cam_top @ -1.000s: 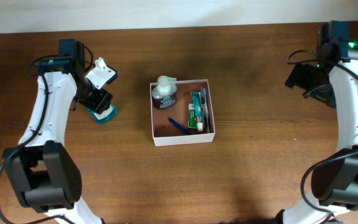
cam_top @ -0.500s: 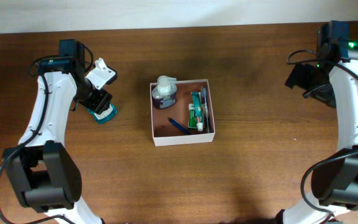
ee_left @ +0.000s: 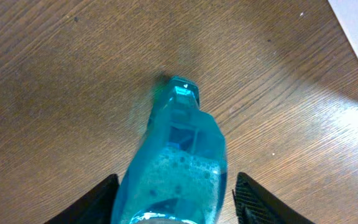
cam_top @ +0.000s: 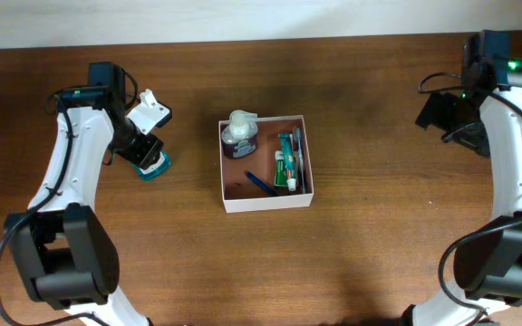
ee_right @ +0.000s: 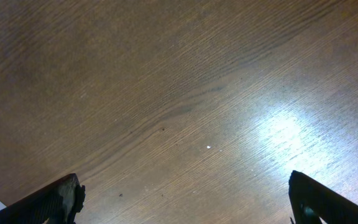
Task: Pack container
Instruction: 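Lower the left gripper and close it on the Listerine bottle, then lift the Listerine bottle and carry it right over the box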
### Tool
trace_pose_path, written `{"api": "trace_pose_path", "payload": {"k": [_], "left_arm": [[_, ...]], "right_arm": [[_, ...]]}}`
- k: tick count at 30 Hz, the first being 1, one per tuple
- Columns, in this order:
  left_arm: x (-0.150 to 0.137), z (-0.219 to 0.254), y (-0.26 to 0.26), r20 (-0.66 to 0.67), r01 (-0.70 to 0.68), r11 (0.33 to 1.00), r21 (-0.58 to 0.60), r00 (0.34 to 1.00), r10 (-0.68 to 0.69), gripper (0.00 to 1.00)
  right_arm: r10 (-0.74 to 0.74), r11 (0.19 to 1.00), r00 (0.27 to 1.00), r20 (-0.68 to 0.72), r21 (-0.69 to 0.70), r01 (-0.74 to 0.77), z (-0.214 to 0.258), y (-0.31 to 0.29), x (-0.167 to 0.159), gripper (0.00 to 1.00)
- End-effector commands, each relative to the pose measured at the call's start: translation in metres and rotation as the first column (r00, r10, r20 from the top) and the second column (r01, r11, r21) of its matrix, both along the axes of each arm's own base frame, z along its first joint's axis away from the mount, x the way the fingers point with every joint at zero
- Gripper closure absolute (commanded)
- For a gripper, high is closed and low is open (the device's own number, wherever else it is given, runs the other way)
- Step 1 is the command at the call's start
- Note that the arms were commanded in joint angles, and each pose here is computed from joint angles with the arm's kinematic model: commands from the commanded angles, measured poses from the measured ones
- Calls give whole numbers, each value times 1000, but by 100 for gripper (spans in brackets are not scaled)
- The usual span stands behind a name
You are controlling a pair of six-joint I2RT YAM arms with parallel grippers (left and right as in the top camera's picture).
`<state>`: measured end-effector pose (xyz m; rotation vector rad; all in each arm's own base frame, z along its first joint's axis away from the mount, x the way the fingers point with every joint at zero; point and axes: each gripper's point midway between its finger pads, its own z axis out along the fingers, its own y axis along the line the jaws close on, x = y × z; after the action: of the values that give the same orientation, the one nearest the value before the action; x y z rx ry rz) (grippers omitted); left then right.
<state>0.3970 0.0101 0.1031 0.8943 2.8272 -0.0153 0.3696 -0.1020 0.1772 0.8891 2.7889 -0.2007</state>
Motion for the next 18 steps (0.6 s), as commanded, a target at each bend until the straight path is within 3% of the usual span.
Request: {"api": "trace_pose_path", "payload": {"k": [1, 18], "left_arm": [[0, -7, -2, -11, 18, 1000, -15, 1000, -18, 46], [11, 19, -21, 37, 27, 1000, -13, 999, -27, 65]], "right_arm": [[-1, 1000, 1000, 11, -16, 2, 5, -4, 0, 2], [-1, 1000, 1000, 11, -16, 2, 5, -4, 0, 2]]}}
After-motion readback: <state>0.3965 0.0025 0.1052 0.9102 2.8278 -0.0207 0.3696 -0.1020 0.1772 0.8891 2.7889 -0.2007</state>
